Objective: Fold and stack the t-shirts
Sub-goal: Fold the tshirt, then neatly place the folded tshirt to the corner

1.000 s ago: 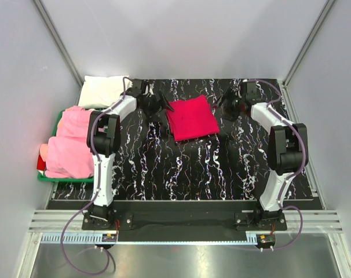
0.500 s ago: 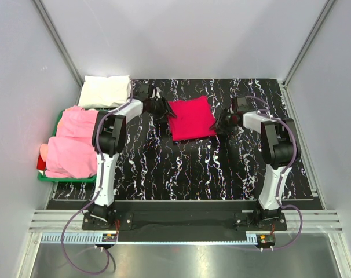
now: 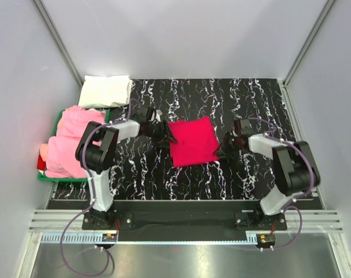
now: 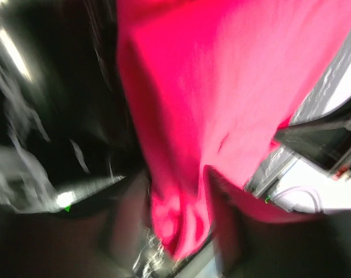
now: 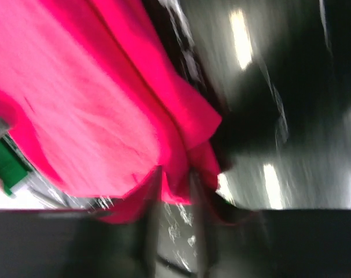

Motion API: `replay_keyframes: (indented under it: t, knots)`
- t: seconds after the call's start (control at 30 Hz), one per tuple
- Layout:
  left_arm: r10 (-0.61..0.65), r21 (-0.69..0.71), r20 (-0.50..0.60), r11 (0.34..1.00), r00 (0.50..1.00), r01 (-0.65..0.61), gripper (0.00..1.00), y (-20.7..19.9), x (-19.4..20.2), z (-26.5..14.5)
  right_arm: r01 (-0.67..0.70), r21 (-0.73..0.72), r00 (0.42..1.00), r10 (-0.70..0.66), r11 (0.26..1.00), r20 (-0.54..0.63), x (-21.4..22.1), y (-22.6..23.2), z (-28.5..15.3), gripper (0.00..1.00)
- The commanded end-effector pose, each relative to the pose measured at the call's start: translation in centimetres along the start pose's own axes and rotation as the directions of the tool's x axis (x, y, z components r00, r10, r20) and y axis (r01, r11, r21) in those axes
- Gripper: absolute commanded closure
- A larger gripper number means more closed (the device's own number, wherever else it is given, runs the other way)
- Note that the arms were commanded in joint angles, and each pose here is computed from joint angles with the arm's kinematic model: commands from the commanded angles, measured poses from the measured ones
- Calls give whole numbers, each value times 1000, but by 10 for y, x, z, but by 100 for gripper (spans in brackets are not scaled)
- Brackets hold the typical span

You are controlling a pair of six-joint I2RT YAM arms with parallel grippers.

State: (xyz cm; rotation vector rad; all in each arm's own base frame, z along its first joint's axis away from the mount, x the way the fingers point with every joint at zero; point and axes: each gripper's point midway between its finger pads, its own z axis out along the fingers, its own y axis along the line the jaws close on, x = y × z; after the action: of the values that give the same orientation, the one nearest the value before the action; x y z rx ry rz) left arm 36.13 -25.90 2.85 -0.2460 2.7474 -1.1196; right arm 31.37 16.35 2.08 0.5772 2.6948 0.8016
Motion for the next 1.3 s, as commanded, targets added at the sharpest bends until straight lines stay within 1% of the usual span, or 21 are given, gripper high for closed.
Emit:
replay_keyframes:
  t: [0.0,0.03,0.1,0.13,0.23,0.33,0.37,0.4,0.43,0.5,0.53,0.63,0.7,0.87,1.0,1.03,1.1,1.13,1.17,1.23,1.27]
  knots:
    - [38,-34,1,999,999,-38,30,7,34,-14,-9,43,999,11,999,-41,35,-10,-29,64]
    - [48,-40,10,998,999,-48,23,6,37,-21,-8,43,999,10,999,-44,41,-9,-40,40]
    - [72,-77,17,995,997,-70,15,13,39,-25,6,32,1000,-5,999,-23,39,-2,-52,31]
    - [73,-94,9,993,997,-72,12,15,41,-27,22,25,1000,-22,999,7,33,6,-64,29]
    - [92,-96,12,991,996,-90,11,9,35,-31,67,39,990,-72,997,118,4,22,-83,26]
    - [112,-94,27,990,993,-109,12,-4,22,-34,113,27,977,-116,993,179,-27,45,-88,29]
    - [135,-93,55,987,989,-130,12,-14,9,-38,118,33,975,-123,992,187,-35,48,-87,30]
    - [141,-97,58,986,988,-135,14,-16,4,-38,123,47,978,-129,991,166,-41,48,-77,34]
    - [130,-109,45,986,991,-124,16,-12,2,-35,139,31,971,-142,990,194,-57,61,-79,34]
    - [144,-98,65,986,987,-137,20,-23,-15,-35,148,27,970,-151,989,192,-69,69,-71,38]
    - [141,-94,65,986,988,-135,23,-26,-22,-32,148,28,970,-150,989,191,-81,74,-60,39]
    - [134,-101,55,987,990,-128,27,-25,-32,-25,146,50,974,-152,988,165,-97,77,-39,41]
    - [143,-98,57,986,988,-137,29,-30,-41,-24,144,65,977,-152,987,147,-104,76,-26,41]
    - [130,-103,41,987,991,-125,38,-24,-49,-10,136,83,981,-146,987,126,-111,71,-7,43]
    - [124,-97,33,988,992,-121,47,-21,-50,-2,132,85,984,-140,988,108,-113,67,6,49]
    - [124,-95,33,988,992,-120,51,-21,-51,-1,133,84,984,-142,988,107,-113,67,8,52]
    - [123,-96,35,988,992,-119,58,-21,-51,-1,135,82,984,-143,987,104,-113,66,11,65]
    - [125,-94,39,988,991,-121,65,-22,-52,-2,135,79,985,-142,988,101,-112,67,12,70]
    - [126,-96,40,988,991,-121,71,-22,-51,-3,137,78,984,-144,988,101,-112,66,12,80]
    - [133,-89,52,988,990,-128,77,-27,-54,-7,140,76,983,-148,987,108,-114,67,13,88]
    - [137,-89,57,987,989,-132,86,-29,-55,-8,141,75,983,-148,987,109,-114,67,13,94]
